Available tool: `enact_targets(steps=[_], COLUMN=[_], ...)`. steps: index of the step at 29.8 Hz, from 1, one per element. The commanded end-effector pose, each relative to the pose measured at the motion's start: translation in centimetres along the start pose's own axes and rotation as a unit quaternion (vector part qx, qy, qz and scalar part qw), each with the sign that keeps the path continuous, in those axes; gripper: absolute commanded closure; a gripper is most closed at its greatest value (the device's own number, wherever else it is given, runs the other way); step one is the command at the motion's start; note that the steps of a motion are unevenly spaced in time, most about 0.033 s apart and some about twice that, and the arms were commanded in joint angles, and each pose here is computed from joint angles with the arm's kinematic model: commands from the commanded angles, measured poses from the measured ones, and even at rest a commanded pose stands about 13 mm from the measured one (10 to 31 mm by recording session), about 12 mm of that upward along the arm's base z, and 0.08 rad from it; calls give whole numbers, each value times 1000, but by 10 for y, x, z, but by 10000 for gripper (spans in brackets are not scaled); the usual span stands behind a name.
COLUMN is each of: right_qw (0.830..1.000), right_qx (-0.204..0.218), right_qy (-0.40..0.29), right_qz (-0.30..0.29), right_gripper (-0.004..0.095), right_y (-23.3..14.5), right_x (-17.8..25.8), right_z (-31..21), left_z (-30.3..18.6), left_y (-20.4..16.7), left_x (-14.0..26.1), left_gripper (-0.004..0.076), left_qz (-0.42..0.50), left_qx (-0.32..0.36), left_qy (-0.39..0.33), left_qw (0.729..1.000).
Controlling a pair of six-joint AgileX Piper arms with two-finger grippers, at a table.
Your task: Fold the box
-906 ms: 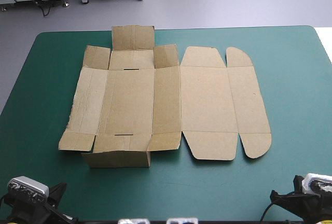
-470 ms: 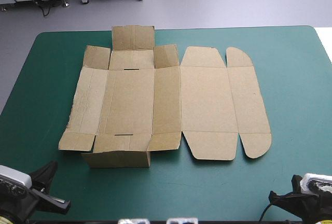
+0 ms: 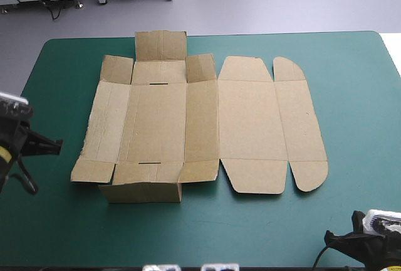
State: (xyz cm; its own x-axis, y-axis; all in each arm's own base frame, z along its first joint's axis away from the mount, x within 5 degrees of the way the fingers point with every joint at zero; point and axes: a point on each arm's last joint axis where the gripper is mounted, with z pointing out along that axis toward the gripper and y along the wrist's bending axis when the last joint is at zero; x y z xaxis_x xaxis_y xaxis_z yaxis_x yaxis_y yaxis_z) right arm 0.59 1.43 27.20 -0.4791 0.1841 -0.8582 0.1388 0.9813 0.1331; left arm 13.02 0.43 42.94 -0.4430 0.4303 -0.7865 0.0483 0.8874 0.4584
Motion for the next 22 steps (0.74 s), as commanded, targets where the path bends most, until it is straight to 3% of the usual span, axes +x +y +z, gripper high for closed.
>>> enact_targets(steps=[1,5,10,14,18,22], right_qw=[999,999,999,999,999,999], right_qx=[-4,-4,-4,-4,-4,-4], right_qy=[-34,-34,-34,-34,-34,-34], right_qz=[-2,-2,-3,-3,-1,-1], right_gripper=[921,921,921,921,921,921], right_y=[1,1,1,1,1,1], right_x=[-11,-11,-11,-11,-11,-11], right_z=[-3,-3,-3,-3,-3,-3], left_z=[29,66,112,137,157,172], left_y=[9,4,17,37,62,79], left_x=[-28,-39,-28,-1,24,51], left_gripper=[733,717,710,710,710,710], left_qz=[31,51,5,-102,-251,-323], left_qx=[-52,-55,-33,33,101,136], left_qy=[24,79,152,196,183,205], left_qw=[998,994,988,975,945,914])
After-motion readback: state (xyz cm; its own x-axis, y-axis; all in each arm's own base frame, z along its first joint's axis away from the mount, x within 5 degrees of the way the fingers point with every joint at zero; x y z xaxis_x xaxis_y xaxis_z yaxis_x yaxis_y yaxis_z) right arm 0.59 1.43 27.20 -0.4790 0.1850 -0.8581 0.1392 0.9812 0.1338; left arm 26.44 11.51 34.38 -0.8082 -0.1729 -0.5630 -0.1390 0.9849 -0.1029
